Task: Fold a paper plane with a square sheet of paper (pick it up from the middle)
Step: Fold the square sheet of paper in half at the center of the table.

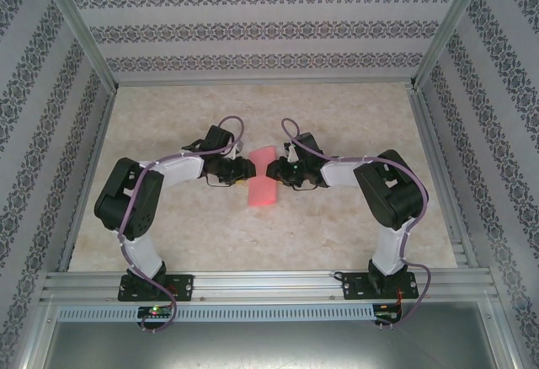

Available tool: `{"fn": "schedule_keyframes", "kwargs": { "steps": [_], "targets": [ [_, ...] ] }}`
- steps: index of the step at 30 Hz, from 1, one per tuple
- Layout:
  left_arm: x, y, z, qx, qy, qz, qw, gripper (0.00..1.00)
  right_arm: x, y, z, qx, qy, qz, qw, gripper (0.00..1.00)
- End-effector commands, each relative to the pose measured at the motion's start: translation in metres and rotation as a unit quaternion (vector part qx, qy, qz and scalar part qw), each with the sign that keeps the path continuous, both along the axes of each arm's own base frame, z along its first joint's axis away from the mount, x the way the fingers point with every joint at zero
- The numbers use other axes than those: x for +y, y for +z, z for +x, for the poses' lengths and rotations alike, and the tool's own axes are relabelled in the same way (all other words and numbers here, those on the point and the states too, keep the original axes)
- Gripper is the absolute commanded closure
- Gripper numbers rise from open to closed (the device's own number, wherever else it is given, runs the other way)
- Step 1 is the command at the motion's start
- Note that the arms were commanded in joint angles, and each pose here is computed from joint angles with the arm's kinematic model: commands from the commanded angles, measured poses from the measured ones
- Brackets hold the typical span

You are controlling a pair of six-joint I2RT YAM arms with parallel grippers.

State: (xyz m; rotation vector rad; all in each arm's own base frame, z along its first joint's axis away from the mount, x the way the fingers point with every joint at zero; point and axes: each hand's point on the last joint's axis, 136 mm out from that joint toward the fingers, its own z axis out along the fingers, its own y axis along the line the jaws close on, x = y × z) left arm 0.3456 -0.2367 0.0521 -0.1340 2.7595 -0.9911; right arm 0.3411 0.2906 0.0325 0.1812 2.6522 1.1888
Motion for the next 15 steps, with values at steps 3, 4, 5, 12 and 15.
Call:
{"fn": "schedule_keyframes", "kwargs": {
  "steps": [3, 4, 5, 12, 15],
  "targets": [
    [-0.014, -0.003, 0.007, -0.007, -0.015, -0.006, 1.000, 0.73, -0.006, -0.008, -0.001, -0.003, 0.004, -0.006, 1.000, 0.69],
    [-0.014, -0.005, 0.008, -0.006, -0.015, -0.005, 1.000, 0.73, -0.006, -0.008, -0.001, -0.003, 0.005, -0.006, 1.000, 0.68],
    [-0.015, -0.008, 0.007, -0.004, -0.017, -0.003, 1.000, 0.74, -0.006, -0.006, 0.000, -0.005, 0.005, -0.007, 1.000, 0.68],
    [-0.018, -0.023, 0.006, 0.008, -0.024, 0.009, 1.000, 0.75, -0.012, -0.004, -0.002, -0.010, 0.009, -0.032, 0.999, 0.65],
    [-0.020, -0.026, 0.006, 0.011, -0.027, 0.011, 1.000, 0.75, -0.018, -0.004, -0.003, -0.016, 0.008, -0.048, 0.999, 0.63]
  ]
}}
